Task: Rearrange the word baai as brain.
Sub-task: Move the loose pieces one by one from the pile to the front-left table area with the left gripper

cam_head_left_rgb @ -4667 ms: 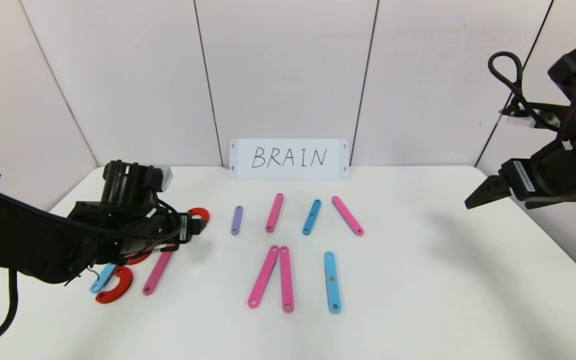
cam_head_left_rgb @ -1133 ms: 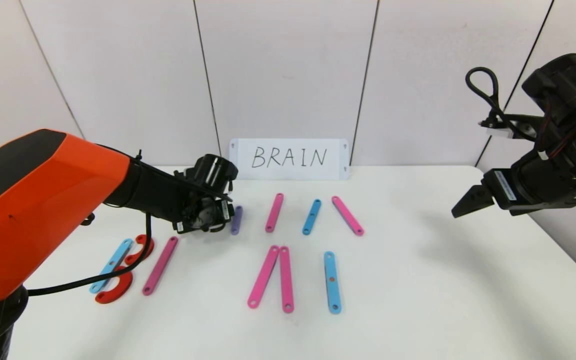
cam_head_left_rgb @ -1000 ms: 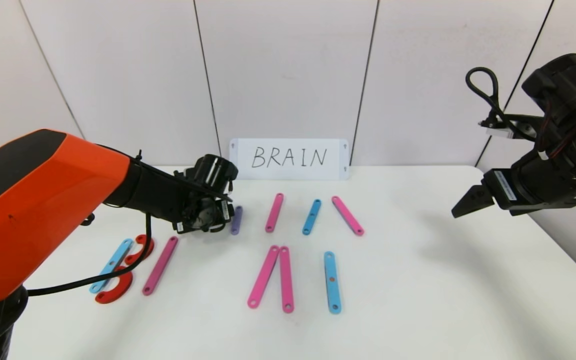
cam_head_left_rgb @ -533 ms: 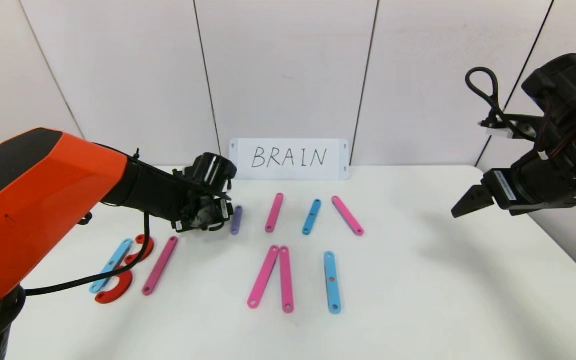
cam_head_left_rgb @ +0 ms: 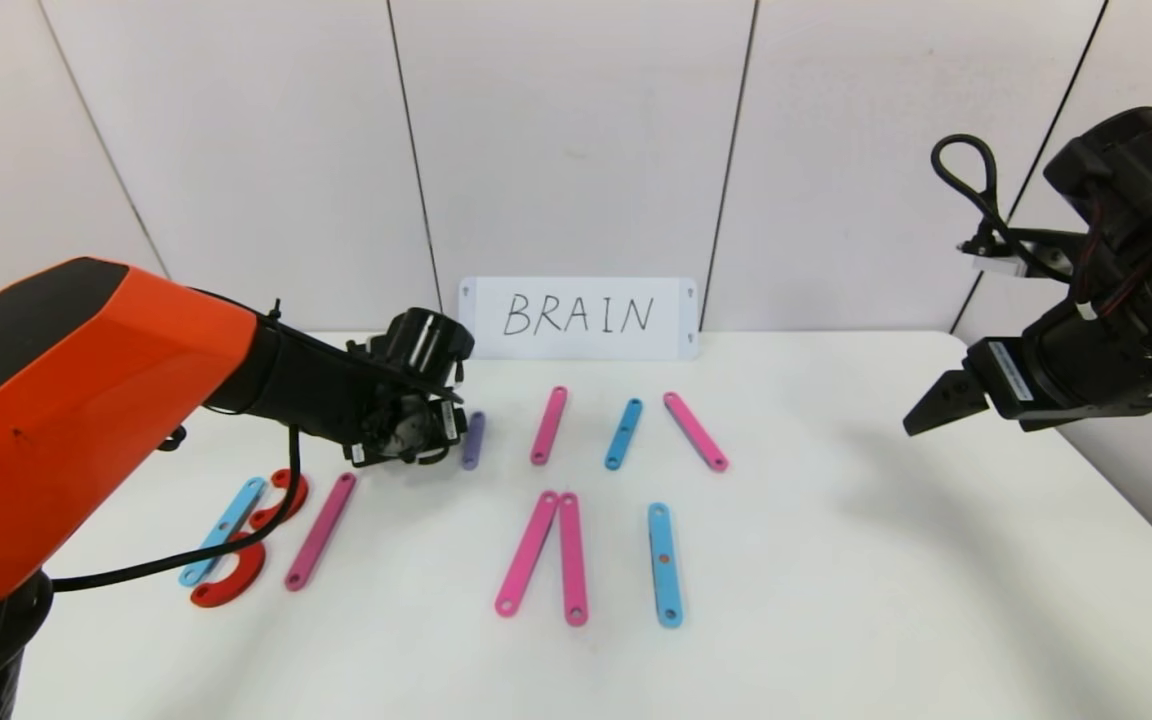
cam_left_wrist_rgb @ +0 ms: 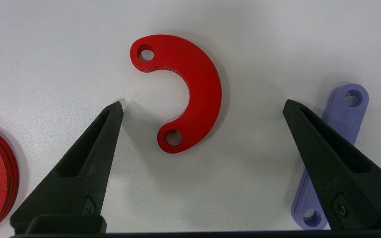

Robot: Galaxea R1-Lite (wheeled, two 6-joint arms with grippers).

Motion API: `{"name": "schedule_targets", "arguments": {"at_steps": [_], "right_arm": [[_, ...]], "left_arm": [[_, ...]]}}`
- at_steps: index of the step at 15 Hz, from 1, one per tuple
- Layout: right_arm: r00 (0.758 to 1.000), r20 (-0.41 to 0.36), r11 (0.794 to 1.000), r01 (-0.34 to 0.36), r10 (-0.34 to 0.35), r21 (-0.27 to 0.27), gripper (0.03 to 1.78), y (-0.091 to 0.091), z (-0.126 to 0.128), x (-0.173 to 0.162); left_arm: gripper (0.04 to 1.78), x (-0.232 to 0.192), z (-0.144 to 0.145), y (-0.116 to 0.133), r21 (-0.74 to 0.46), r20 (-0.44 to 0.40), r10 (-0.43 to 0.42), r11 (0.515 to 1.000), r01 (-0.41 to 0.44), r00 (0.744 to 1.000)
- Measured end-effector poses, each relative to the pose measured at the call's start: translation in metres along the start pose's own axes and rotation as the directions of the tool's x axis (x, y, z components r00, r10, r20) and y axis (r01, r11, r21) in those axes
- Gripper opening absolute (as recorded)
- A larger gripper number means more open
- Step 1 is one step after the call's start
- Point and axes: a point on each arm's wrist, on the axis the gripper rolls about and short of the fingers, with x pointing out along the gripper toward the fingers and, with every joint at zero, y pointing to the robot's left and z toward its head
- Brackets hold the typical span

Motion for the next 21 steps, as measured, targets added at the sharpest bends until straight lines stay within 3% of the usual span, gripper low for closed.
{"name": "schedule_targets", "arguments": {"at_steps": [4, 9, 11, 18, 21], "right_arm": [[1.000, 0.000, 1.000, 0.000, 0.000, 0.000, 1.72, 0.000, 0.000, 0.000], [1.000, 0.000, 1.000, 0.000, 0.000, 0.000, 1.72, 0.000, 0.000, 0.000], [1.000, 0.001, 1.000, 0.001, -0.001, 0.000, 1.72, 0.000, 0.000, 0.000], [1.000, 0.002, 1.000, 0.008, -0.008, 0.001, 1.72, 0.000, 0.000, 0.000], [1.000, 0.003, 1.000, 0.007, -0.007, 0.000, 1.72, 0.000, 0.000, 0.000]], "left_arm": [[1.36, 0.000, 0.000, 0.000, 0.004, 0.002, -0.003, 1.000, 0.003, 1.000], [0.49, 0.000, 0.000, -0.001, 0.006, 0.002, -0.003, 1.000, 0.003, 1.000], [0.30, 0.000, 0.000, -0.001, 0.006, 0.002, -0.003, 1.000, 0.003, 1.000], [0.29, -0.006, -0.009, -0.006, 0.030, -0.005, -0.014, 0.999, 0.015, 1.000], [0.29, -0.017, -0.016, -0.002, 0.099, -0.023, -0.017, 0.995, 0.019, 1.000]]}}
